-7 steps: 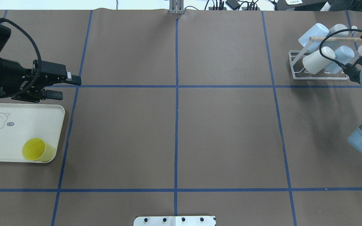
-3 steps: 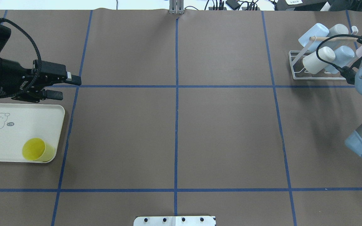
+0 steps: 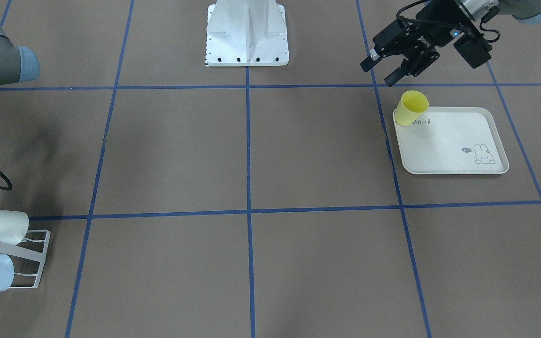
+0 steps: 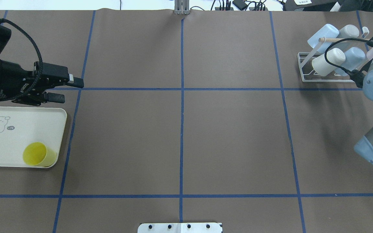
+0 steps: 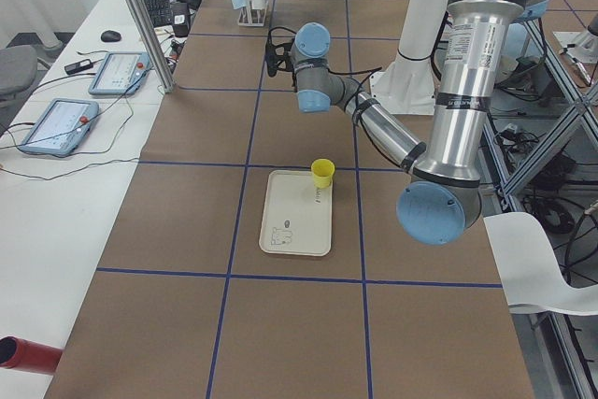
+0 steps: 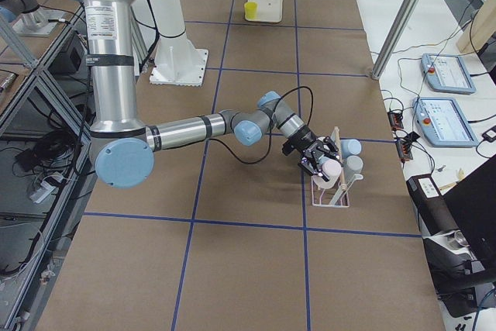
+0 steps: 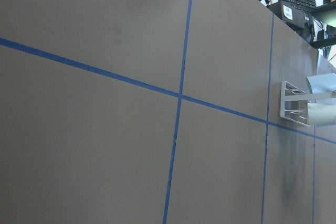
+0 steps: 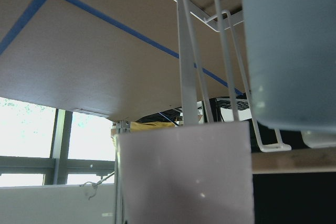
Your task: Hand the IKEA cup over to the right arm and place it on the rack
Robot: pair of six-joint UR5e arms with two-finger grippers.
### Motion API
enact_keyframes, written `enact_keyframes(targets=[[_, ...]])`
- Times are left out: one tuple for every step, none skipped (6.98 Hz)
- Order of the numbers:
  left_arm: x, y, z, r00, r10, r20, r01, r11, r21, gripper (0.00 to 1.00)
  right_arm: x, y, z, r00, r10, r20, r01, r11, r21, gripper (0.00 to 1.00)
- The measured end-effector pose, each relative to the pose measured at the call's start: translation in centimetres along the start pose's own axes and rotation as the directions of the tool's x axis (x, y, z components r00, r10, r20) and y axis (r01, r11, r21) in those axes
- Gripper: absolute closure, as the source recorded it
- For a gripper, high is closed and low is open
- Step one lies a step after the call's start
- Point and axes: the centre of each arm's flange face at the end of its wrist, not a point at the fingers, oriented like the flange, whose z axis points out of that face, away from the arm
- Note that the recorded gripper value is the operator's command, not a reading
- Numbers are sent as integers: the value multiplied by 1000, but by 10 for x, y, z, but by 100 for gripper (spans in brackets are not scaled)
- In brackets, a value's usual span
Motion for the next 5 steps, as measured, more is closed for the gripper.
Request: enact_keyframes(targets=[[0,0,0,1000,0,0,0,1000,0,0,1,-1,0,1000,-1,-1,1,1000,0,83],[0,0,0,1000,0,-1,0,1000,-1,0,2,-2,0,1000,-2,-2,2,1000,0,82],[0,0,0,1000,0,0,0,1000,-1,0,3,-4,0,1000,-4,-3,4,1000,0,82],[0,0,0,1000,0,0,0,1000,-1,0,4,-5,0,1000,-7,-3,7,1000,0,74],[0,0,0,1000,0,0,0,1000,-1,0,5,-6,0,1000,-8,-4,8,1000,1,64]])
